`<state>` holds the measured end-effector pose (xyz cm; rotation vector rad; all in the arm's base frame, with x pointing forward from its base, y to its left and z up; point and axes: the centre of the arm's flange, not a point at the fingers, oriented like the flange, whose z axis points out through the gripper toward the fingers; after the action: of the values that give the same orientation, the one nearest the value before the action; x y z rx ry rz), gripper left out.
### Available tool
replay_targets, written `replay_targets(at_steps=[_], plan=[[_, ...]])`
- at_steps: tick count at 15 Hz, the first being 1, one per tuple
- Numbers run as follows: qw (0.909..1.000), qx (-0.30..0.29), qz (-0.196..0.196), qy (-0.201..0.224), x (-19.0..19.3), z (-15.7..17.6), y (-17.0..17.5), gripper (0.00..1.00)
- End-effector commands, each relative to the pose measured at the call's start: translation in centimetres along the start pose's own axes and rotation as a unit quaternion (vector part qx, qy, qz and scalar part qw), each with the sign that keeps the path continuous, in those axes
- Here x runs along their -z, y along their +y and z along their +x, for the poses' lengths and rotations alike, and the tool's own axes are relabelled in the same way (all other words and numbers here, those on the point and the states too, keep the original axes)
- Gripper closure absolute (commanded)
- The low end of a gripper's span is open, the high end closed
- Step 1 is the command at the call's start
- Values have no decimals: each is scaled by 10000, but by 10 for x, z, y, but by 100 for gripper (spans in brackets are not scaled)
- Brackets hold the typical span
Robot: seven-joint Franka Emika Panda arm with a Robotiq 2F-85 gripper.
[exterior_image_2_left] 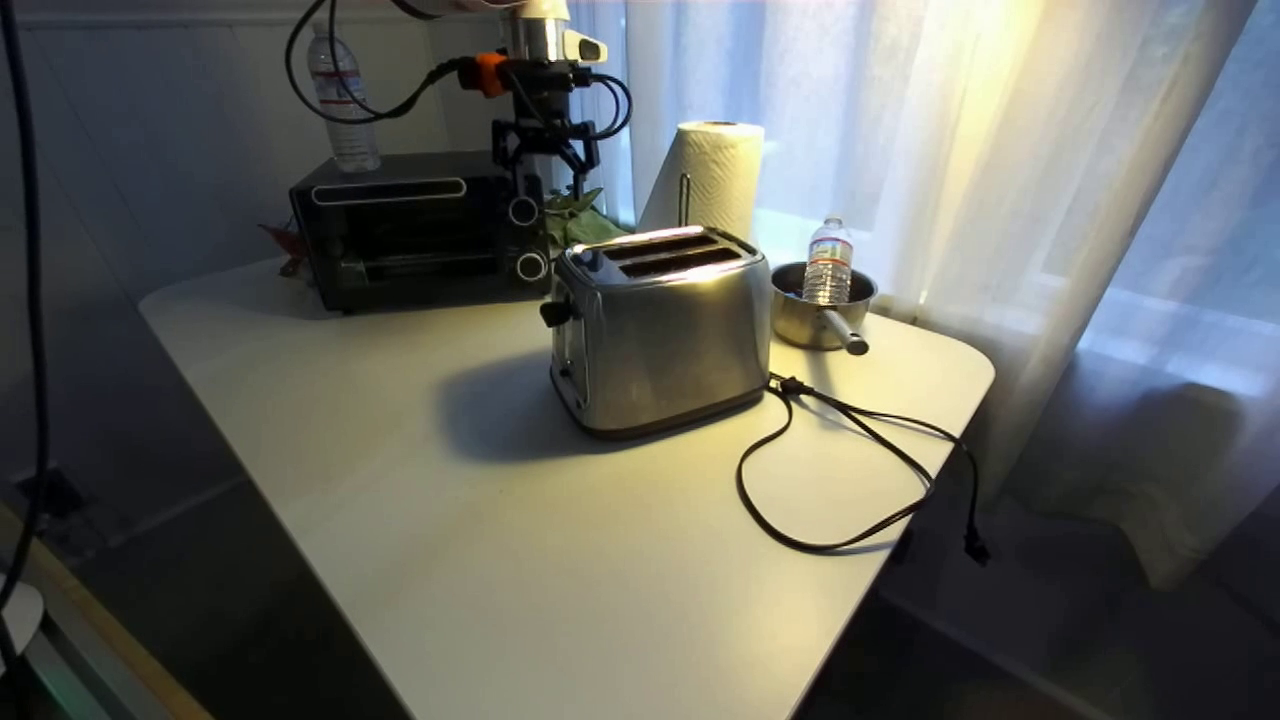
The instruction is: Turn the top knob on the oven to the left
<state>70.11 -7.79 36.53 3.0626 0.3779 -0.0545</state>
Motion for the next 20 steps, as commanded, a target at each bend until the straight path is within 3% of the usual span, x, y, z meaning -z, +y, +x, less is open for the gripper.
replay_targets(at_steps=[1, 7, 20], plan=[[9996, 111, 124, 228, -1, 12, 4, 0], [9993, 154, 115, 328, -7, 17, 4, 0], [9987, 248, 449, 54, -14, 9, -8, 0]])
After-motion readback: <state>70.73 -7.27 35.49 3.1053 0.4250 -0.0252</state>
